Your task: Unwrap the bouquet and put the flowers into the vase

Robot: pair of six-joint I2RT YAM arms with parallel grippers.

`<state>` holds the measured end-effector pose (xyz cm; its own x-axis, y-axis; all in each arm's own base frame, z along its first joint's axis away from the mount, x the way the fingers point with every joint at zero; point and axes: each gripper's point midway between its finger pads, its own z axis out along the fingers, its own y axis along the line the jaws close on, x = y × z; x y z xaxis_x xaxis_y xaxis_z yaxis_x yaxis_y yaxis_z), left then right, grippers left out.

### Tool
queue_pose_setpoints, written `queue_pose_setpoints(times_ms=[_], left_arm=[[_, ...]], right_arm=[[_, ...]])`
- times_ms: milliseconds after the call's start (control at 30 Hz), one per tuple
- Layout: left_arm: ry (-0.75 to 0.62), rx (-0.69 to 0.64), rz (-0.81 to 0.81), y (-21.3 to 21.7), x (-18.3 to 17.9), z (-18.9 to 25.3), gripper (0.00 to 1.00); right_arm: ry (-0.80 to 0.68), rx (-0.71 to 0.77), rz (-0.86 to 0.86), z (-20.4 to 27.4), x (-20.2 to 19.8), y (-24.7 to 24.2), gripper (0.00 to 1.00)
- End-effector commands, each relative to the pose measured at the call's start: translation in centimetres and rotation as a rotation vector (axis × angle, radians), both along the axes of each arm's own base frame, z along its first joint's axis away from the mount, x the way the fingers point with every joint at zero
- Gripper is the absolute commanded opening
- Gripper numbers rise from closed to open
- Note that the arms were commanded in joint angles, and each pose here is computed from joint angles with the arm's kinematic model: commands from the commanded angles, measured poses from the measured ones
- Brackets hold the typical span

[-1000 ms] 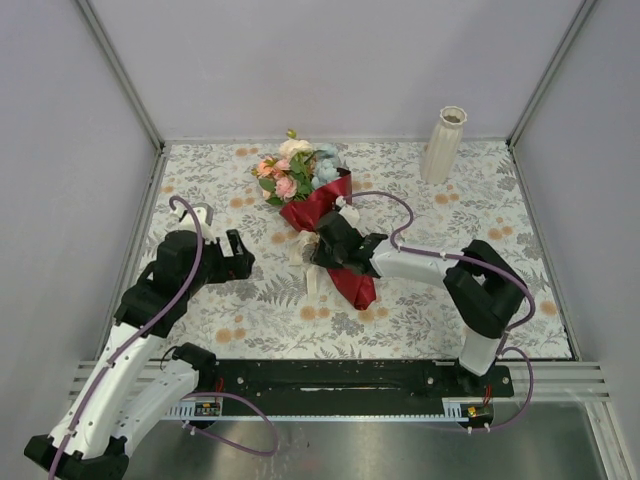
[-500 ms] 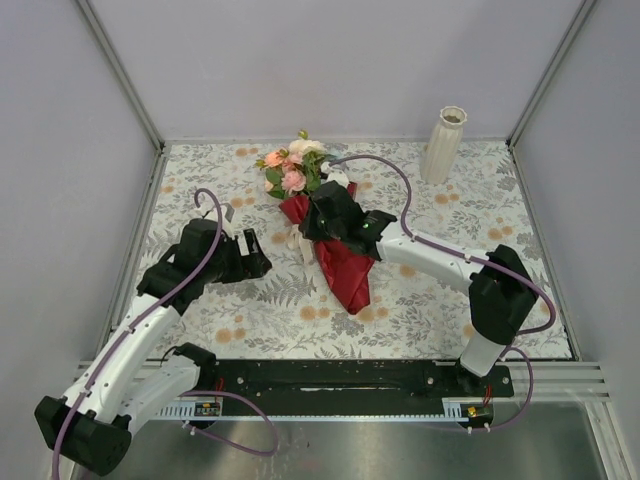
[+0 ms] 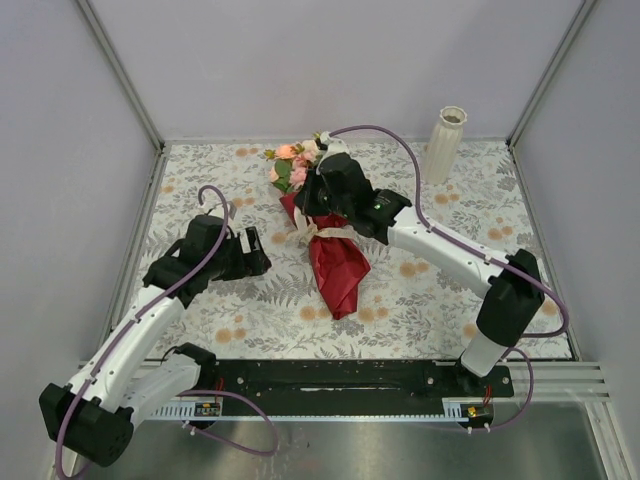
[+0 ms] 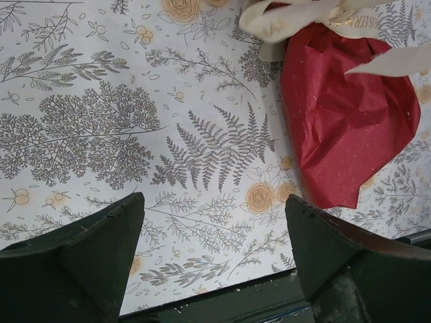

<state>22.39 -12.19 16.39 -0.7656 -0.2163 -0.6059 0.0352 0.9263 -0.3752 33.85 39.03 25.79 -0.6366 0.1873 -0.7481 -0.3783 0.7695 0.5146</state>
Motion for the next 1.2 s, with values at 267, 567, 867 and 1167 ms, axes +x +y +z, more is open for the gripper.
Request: queue_pose_setpoints(times_ms=[267,567,867,1167], left_arm=[[-0.075,0.024,-0.069,-0.1,0.4,1.1,0.91],[-0.062,0.01,-0.072,-0.3,0.1,0.7,0.91],[-0.035,-0.032,-0.08,-1.2,0.5,1.4,0.9],[0.001,-0.198,-0.148,-6.0,4.3,1.4,0.86]], right_arm=[[-0.303,0.201,-0.014,18.2,-0.8,-2.6,0.0],[-0.473,0.25,-0.147,25.1,-2.1,-8.2,0.0],[-0.496,0.148,-0.253,22.2,-2.1,-12.1,0.0],[-0.257,0.239,-0.172,7.2,-5.0,-11.0,0.0]])
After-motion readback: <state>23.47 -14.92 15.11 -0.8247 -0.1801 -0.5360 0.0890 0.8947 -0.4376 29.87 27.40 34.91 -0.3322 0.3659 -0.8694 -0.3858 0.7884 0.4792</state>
